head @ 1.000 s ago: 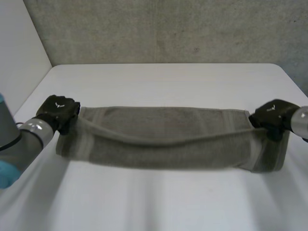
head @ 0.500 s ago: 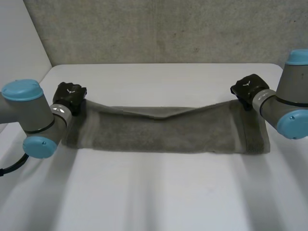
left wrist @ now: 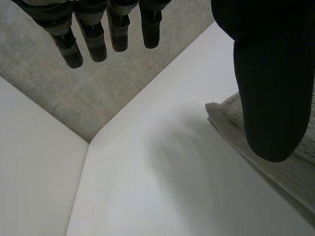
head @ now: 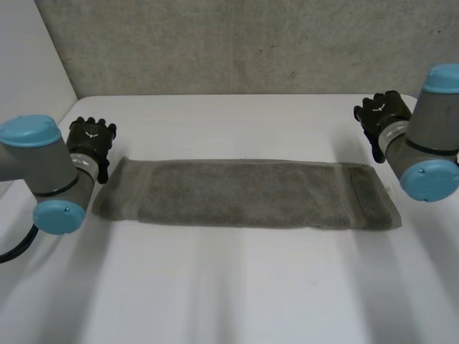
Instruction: Fold the laundry
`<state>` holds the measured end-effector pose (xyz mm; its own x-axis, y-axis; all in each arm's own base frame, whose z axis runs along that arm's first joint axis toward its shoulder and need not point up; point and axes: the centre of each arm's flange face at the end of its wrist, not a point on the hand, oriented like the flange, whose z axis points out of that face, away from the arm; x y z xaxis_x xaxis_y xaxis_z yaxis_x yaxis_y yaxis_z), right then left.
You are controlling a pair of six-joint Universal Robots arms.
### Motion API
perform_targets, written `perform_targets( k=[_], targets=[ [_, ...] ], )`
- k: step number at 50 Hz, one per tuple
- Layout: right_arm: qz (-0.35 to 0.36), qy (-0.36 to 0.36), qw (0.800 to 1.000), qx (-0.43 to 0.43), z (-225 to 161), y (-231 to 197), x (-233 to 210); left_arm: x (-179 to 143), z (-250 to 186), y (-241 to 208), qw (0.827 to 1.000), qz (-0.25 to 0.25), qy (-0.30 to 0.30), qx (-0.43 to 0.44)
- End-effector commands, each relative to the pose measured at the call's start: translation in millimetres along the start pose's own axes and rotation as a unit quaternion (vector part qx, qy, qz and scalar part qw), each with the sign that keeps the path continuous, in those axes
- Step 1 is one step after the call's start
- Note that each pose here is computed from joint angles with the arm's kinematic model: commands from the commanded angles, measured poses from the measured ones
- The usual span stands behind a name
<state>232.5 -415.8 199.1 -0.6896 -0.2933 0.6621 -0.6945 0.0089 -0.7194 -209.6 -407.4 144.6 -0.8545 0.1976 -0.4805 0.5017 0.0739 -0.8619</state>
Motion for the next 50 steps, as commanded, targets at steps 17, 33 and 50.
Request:
perform_targets(
  k=[17, 33, 50],
  targets=[
    [0.135, -0.134, 0.977, -0.098, -119.7, 65.2, -9.9, 4.1, -117.0, -11.0, 0.991, -0.072, 0.11, 0.0],
    [0.154, -0.135, 0.975, -0.085, -94.7, 106.0, -22.6, 2.0, -118.7, -6.1, 0.987, -0.117, 0.111, 0.005],
    [0.084, 0.068, 0.985, -0.134, -60.5, 143.7, 64.9, 1.9, -119.2, -7.3, 0.988, -0.113, 0.105, 0.022]
  ],
)
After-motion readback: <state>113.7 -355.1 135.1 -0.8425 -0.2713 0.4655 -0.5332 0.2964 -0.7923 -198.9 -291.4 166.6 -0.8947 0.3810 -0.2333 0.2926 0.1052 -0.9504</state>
